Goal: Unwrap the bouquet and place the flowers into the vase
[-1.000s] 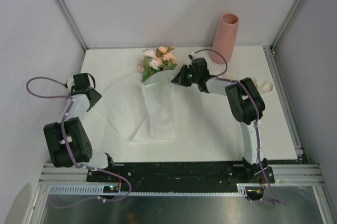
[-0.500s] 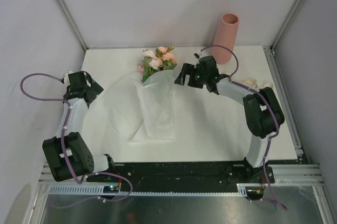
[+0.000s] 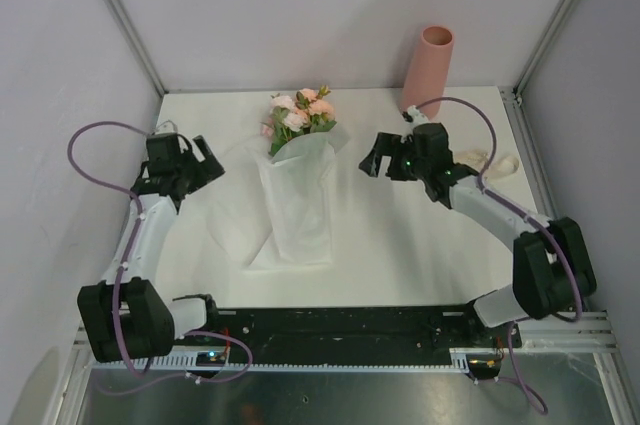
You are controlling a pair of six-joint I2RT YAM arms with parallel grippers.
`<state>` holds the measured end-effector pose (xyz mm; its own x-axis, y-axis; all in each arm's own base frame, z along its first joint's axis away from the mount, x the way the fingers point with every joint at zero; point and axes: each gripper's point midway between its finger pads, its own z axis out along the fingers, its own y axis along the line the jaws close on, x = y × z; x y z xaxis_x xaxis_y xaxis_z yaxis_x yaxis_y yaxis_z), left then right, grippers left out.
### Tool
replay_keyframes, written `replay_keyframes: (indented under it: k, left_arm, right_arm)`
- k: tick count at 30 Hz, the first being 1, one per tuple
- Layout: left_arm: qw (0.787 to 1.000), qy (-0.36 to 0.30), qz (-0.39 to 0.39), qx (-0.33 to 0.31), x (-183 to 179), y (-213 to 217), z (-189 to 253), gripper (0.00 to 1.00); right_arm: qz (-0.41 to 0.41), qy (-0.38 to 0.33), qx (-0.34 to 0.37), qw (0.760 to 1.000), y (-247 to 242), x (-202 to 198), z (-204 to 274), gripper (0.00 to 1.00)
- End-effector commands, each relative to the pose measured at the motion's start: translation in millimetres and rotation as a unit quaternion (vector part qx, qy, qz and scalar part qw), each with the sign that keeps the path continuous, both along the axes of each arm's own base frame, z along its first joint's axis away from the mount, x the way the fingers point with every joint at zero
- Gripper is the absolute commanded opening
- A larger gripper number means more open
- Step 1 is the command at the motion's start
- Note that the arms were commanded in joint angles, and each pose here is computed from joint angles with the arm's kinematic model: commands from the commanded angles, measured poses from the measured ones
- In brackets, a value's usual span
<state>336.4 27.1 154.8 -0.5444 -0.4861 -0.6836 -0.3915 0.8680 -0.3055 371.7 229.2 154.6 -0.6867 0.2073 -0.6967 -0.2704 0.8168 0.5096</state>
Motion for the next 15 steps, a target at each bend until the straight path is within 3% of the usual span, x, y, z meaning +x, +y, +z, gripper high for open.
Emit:
replay_keyframes:
  k: [1,10,15]
  left_arm:
    - [0.995,-0.005,-0.102,-0.015,-8.5,-41.8,3.9,0.92]
    - [0.970,-0.007,-0.244,-0.022,3.0,-128.8,12.0,0.83]
    - [0.964,-0.014,-0.265,-0.029,10.9,-150.5,12.3,0.83]
  right_arm:
    - [-0.010,-0.052,0.018,0.998,-23.0,-9.7,23.6,0.99]
    - [0.005,-0.086,0.050,0.995,-30.6,-32.7,47.1,0.99]
    - [0.006,-0.108,0.054,0.993,-34.2,-42.7,65.4,0.99]
